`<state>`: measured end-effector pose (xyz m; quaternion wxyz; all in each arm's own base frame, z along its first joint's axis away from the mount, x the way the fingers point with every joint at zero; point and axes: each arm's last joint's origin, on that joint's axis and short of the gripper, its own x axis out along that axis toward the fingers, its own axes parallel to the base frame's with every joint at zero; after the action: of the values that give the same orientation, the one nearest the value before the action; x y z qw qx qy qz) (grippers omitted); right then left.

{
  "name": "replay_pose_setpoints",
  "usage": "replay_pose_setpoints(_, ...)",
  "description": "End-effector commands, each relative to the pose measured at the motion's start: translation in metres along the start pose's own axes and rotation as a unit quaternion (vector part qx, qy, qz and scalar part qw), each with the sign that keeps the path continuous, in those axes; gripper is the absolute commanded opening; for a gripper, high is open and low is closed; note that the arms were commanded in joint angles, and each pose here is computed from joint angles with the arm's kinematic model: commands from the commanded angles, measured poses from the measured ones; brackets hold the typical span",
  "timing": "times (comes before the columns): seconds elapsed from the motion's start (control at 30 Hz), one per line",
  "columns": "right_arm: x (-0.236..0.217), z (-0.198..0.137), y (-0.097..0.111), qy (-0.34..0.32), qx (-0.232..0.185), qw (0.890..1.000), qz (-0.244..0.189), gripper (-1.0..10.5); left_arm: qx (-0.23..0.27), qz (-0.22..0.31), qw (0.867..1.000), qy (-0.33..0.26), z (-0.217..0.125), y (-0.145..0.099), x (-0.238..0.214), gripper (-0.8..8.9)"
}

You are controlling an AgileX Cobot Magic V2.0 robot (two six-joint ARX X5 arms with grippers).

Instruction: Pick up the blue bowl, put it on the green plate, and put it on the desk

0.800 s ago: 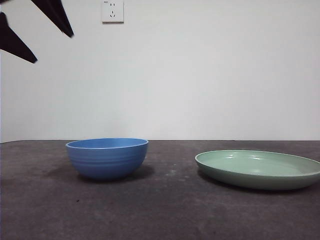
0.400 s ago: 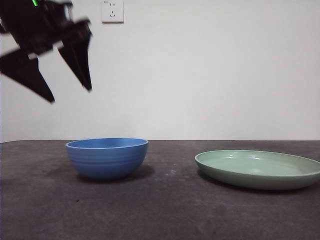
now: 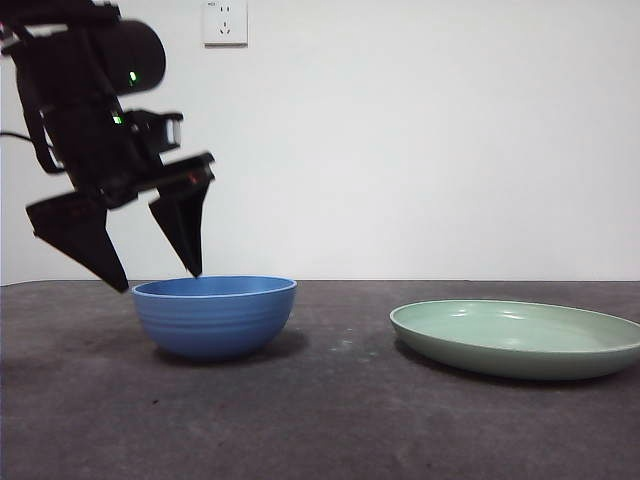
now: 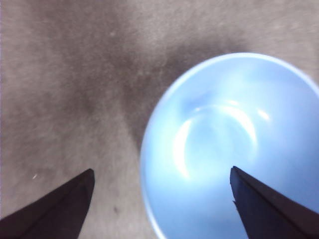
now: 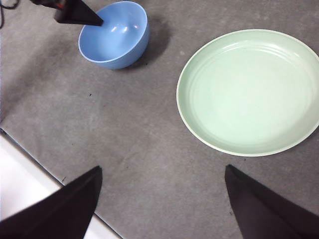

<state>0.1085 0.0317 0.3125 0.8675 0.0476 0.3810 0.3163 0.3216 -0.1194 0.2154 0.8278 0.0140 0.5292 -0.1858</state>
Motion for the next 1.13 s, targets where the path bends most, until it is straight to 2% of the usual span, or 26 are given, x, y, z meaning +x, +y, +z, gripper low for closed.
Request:
replay_pose_setpoints(0.03,-0.003,0.005,0.002,-0.011,-0.011,1.000,0.001,3.9,0.009,0.003,1.000,0.004,0.005,-0.001,0.011,3.85)
replay_pose_setpoints(0.23,-0.003,0.005,0.002,-0.011,-0.011,1.000,0.001,3.9,-0.001,0.026,1.000,0.012,0.004,0.001,0.018,3.53)
replay_pose_setpoints(0.43,-0.003,0.005,0.002,-0.012,-0.011,1.000,0.001,3.9,-0.004,0.027,1.000,0.012,0.004,0.001,0.018,1.50)
replay_pose_setpoints(0.73,-0.003,0.005,0.002,-0.012,-0.012,1.000,0.001,3.9,-0.005,0.027,0.999,0.017,0.003,0.001,0.018,0.13)
replay_pose_setpoints(0.93,-0.003,0.005,0.002,-0.012,-0.011,1.000,0.001,3.9,-0.017,0.027,0.999,0.013,0.004,0.001,0.018,0.15)
replay_pose_setpoints(1.13,-0.003,0.005,0.002,-0.012,-0.011,1.000,0.001,3.9,-0.008,0.016,1.000,-0.004,0.006,-0.007,0.005,0.15)
